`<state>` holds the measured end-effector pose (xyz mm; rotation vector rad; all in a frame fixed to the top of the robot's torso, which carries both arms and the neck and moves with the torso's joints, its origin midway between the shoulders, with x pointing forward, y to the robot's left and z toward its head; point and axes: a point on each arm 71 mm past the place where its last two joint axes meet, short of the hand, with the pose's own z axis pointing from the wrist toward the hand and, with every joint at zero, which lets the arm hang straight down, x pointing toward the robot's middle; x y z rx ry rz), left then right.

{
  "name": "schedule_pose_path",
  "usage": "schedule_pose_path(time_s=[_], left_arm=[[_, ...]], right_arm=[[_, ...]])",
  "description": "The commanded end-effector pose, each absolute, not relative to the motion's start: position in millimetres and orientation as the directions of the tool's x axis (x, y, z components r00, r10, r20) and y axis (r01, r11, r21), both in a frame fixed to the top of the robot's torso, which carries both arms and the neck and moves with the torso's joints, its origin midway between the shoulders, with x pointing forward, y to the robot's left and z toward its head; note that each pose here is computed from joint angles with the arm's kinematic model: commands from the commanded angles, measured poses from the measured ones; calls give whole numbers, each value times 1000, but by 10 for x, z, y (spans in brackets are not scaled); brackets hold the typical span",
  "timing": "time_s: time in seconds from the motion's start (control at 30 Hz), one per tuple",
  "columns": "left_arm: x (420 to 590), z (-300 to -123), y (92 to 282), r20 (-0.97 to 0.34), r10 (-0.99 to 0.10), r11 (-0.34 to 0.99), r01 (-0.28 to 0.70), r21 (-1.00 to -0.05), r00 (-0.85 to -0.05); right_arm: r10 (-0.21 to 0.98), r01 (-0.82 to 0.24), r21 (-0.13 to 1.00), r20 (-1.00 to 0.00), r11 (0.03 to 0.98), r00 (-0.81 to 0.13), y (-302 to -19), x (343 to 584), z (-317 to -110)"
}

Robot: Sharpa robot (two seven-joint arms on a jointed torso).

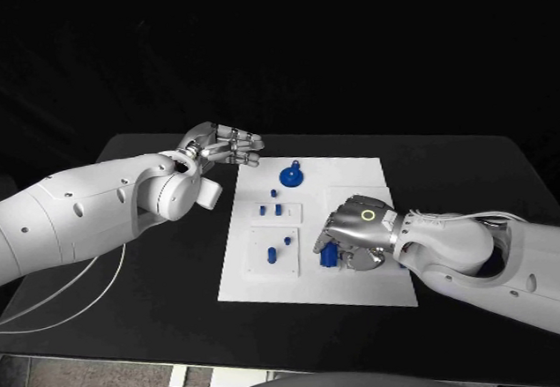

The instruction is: Assemble the parts on the task board

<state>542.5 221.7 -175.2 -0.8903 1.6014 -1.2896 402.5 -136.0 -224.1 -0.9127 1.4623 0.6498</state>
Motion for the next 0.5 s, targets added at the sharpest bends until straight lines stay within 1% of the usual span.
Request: schedule_pose_path(time_s=[0.03, 0.5], left_arm=[[5420, -1748, 2199, -181, -908, 199, -7, -980, -378], [5420, -1747, 2205, -182, -908, 199, -7, -980, -377]], right_arm=[[-186, -845, -122, -982, 521, 28, -1361, 4017, -2270], [-199, -843, -118, -980, 524, 14, -1372, 4026, -2310]])
